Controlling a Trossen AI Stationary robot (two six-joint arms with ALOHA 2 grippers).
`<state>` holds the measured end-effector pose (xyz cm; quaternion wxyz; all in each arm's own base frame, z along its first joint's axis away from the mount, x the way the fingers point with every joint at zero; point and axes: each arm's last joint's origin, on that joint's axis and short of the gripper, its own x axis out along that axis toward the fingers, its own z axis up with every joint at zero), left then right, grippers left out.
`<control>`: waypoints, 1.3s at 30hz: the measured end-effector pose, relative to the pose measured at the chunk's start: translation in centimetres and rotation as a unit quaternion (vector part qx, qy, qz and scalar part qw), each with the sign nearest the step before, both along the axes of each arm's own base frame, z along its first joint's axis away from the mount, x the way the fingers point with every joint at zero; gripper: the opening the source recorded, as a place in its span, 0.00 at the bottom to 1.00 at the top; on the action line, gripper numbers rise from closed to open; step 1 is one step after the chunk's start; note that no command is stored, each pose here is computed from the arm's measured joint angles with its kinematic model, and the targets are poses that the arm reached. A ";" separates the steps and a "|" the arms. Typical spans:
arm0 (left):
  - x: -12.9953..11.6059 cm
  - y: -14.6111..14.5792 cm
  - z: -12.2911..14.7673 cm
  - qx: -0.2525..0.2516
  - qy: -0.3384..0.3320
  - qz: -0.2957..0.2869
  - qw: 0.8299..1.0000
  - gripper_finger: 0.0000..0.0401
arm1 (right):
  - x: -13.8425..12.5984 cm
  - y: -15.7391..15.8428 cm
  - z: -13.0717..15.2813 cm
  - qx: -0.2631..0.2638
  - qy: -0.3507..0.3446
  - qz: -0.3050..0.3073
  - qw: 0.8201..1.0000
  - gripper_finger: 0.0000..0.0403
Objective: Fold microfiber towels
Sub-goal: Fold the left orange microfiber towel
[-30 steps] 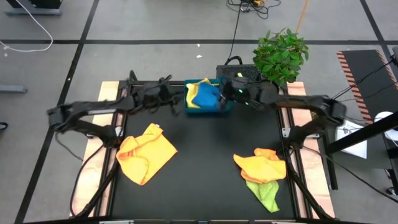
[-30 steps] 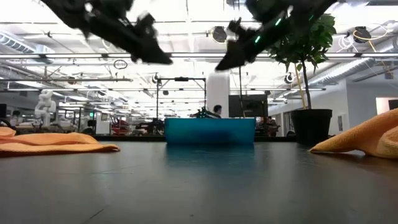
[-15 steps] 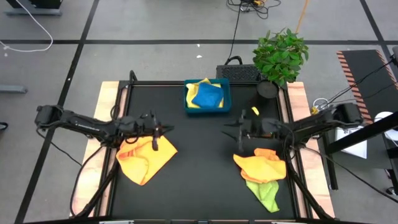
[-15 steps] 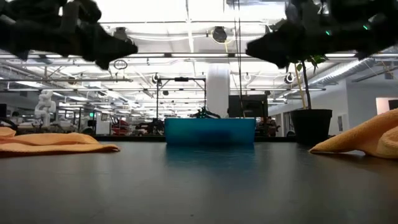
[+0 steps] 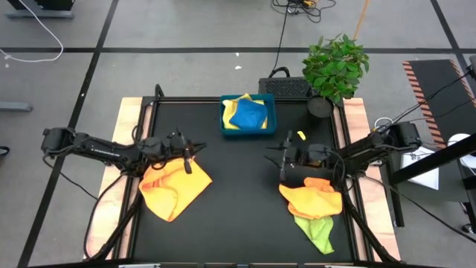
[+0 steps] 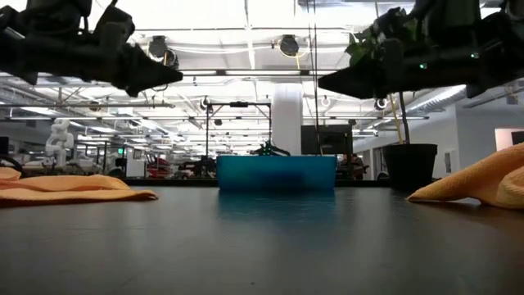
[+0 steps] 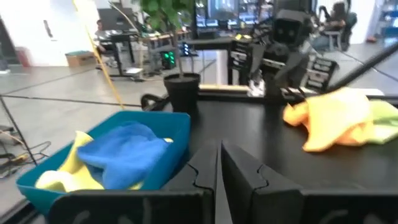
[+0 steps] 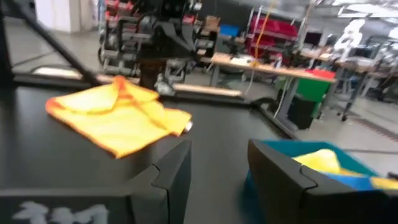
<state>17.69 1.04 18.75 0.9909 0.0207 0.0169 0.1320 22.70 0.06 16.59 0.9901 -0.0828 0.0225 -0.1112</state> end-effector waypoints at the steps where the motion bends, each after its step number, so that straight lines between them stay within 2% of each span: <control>1: 0.1 0.1 0.2 -0.002 -0.004 0.001 1.000 0.06 | 0.1 -0.1 0.2 0.000 -0.008 -0.002 1.000 0.37; 6: 0.8 0.0 1.2 -0.007 0.017 -0.031 0.999 0.06 | 0.4 -0.1 0.9 -0.002 -0.026 -0.002 1.000 0.37; 8: 1.4 0.0 1.8 -0.017 0.055 -0.037 0.998 0.06 | 0.5 0.0 1.1 0.003 -0.030 0.000 1.000 0.37; 11: 1.9 -0.2 2.9 -0.029 0.149 -0.022 0.988 0.06 | 0.6 0.2 1.2 0.006 -0.031 0.005 0.999 0.37; 15: 2.1 -0.6 3.7 -0.042 0.267 0.032 0.962 0.06 | 0.6 0.5 1.1 0.014 -0.029 0.012 0.999 0.37; 19: 2.6 -1.3 3.3 -0.052 0.339 0.036 0.939 0.07 | 0.7 0.9 0.4 0.025 -0.010 0.019 0.999 0.37; 21: 2.6 -1.5 2.4 -0.049 0.385 0.034 0.921 0.08 | 0.9 1.2 -0.1 0.032 -0.006 0.026 0.999 0.37; 24: 3.0 -1.8 1.9 -0.060 0.422 0.021 0.904 0.14 | 1.3 1.8 -1.4 0.043 0.016 0.037 0.998 0.37; 27: 3.1 -2.0 1.9 -0.074 0.464 0.031 0.882 0.25 | 1.5 2.6 -2.7 0.054 0.033 0.049 0.997 0.37; 29: 2.9 -2.0 2.2 -0.090 0.491 0.048 0.865 0.33 | 1.7 3.1 -3.4 0.063 0.034 0.059 0.996 0.37; 33: 2.0 -2.1 3.2 -0.160 0.553 0.100 0.811 0.46 | 1.9 4.1 -4.5 0.065 0.027 0.079 0.994 0.37; 36: 1.1 -2.6 3.9 -0.213 0.605 0.140 0.755 0.49 | 2.0 4.6 -4.8 0.057 0.014 0.090 0.994 0.37; 39: 0.4 -3.3 3.7 -0.237 0.649 0.182 0.699 0.46 | 2.3 4.9 -4.6 0.054 0.003 0.095 0.994 0.37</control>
